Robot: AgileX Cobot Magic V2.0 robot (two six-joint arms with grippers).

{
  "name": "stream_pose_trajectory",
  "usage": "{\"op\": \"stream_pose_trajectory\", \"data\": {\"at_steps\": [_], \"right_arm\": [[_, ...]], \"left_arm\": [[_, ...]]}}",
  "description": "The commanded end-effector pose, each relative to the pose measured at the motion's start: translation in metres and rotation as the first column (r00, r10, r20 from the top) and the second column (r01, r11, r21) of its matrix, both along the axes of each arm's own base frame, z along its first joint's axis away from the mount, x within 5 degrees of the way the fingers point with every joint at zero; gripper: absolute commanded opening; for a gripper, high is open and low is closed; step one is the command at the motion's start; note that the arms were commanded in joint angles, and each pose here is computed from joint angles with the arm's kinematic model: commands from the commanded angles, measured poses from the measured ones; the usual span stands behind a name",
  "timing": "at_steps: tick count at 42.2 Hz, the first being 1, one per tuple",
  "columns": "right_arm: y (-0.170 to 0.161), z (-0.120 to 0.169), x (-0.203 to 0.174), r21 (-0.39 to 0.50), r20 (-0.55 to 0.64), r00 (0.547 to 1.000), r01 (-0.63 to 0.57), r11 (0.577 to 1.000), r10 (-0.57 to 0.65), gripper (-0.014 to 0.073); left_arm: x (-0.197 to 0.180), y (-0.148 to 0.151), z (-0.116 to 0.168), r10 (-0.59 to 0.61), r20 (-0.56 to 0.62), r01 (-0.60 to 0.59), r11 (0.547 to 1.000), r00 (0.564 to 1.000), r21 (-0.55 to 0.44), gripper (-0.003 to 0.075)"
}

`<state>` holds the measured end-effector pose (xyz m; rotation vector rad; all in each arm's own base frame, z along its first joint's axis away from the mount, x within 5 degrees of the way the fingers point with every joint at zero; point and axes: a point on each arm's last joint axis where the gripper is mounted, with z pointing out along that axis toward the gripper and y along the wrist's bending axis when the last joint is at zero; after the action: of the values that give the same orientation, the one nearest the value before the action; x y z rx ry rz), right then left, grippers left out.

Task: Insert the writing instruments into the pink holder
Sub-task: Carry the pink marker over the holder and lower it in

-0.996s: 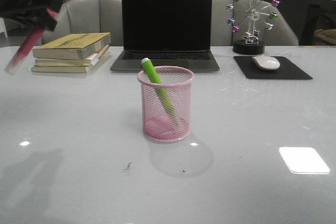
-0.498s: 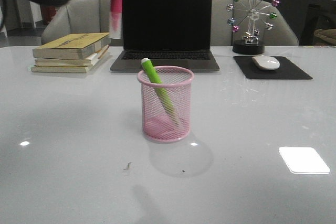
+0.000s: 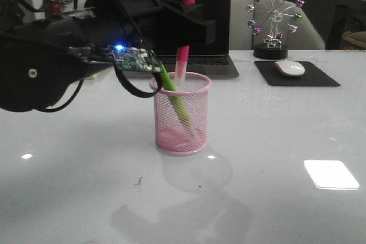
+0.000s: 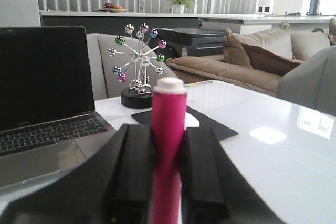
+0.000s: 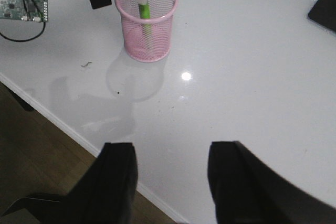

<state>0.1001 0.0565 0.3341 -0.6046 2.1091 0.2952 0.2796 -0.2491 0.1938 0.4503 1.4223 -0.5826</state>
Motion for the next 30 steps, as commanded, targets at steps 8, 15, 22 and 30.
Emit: {"op": "stream_pose_trajectory", "data": {"at_steps": [8,15,22,30], "right_arm": [[0.0,0.014,0.002,0.025,0.093,0.996,-0.004,1.0,0.001,0.0435],[0.0,0.014,0.002,0.025,0.093,0.996,-0.004,1.0,0.001,0.0435],[0.0,0.014,0.002,0.025,0.093,0.996,-0.004,1.0,0.001,0.0435],[0.0,0.014,0.002,0.025,0.093,0.996,-0.004,1.0,0.001,0.0435]], "left_arm": [[-0.001,-0.004,0.022,-0.004,0.104,0.014,0.995,0.995,-0.1,0.0246],[-0.001,-0.004,0.022,-0.004,0.104,0.014,0.995,0.995,-0.1,0.0426],[-0.001,-0.004,0.025,-0.005,0.098,0.014,0.995,0.995,-0.097,0.0437],[-0.005,-0.001,0.055,-0.027,-0.018,0.027,1.0,0.999,0.013,0.0437]]}}
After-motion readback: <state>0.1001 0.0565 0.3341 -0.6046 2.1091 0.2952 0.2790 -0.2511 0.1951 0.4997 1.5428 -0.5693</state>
